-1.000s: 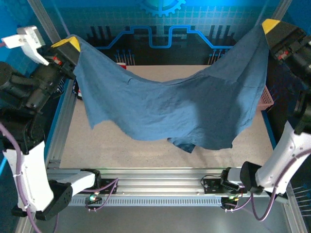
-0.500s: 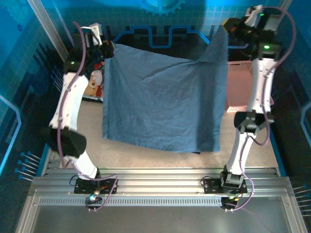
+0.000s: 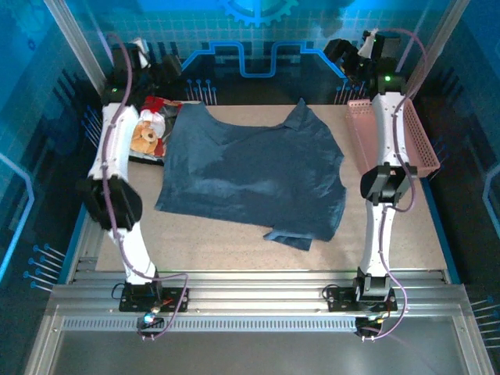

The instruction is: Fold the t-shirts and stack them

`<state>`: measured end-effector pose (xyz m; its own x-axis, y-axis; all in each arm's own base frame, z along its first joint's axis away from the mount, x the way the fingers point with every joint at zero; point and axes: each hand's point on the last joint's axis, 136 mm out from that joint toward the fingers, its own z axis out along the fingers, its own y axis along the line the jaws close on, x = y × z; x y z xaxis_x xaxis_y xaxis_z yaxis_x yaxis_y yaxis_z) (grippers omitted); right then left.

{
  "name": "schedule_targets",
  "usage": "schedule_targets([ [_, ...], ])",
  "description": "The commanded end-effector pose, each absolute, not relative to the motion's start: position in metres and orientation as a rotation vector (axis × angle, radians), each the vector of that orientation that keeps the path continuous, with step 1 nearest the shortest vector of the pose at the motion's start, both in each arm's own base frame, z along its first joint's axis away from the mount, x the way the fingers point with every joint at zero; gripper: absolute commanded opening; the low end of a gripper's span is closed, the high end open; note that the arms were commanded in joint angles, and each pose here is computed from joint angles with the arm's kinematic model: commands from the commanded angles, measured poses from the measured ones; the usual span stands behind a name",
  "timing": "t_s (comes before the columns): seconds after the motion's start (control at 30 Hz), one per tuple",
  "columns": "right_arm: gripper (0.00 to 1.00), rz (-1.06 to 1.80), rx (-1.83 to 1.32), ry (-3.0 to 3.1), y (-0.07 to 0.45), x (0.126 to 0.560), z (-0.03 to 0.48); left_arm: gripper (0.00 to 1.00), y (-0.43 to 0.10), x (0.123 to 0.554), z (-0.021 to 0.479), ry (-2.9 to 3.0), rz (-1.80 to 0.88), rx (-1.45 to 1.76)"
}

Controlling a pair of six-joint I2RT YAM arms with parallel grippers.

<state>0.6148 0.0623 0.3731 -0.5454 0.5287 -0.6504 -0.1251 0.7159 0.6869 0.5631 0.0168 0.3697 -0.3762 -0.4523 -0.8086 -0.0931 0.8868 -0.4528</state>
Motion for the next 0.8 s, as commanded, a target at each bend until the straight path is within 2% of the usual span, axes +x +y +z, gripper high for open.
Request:
schedule_targets([
  [0.0, 1.0, 0.779, 0.005, 2.159, 0.123, 0.486, 0.414, 0.99, -0.01, 0.471, 0.412, 1.902, -0.52, -0.345],
  [0.07, 1.0, 0.817, -0.023, 2.278, 0.145, 0.432, 0.385, 0.99, -0.009, 0.426, 0.375, 1.978, -0.494, -0.383],
  [0.2, 0.98, 0.972, 0.065, 2.497, 0.171, 0.326, 0.295, 0.99, -0.009, 0.342, 0.289, 2.184, -0.443, -0.475],
  [0.4, 0.91, 1.063, 0.207, 2.894, 0.175, 0.202, 0.168, 0.99, -0.016, 0.273, 0.175, 2.447, -0.497, -0.808],
  [0.5, 0.86, 1.042, 0.257, 3.059, 0.176, 0.166, 0.117, 0.98, -0.007, 0.254, 0.129, 2.584, -0.391, -0.948],
  [0.6, 0.78, 0.958, 0.322, 3.168, 0.17, 0.148, 0.08, 0.98, 0.001, 0.255, 0.101, 2.629, -0.333, -1.021],
  [0.77, 0.68, 0.812, 0.394, 3.239, 0.159, 0.138, 0.049, 0.94, 0.011, 0.271, 0.084, 2.577, -0.375, -1.082],
])
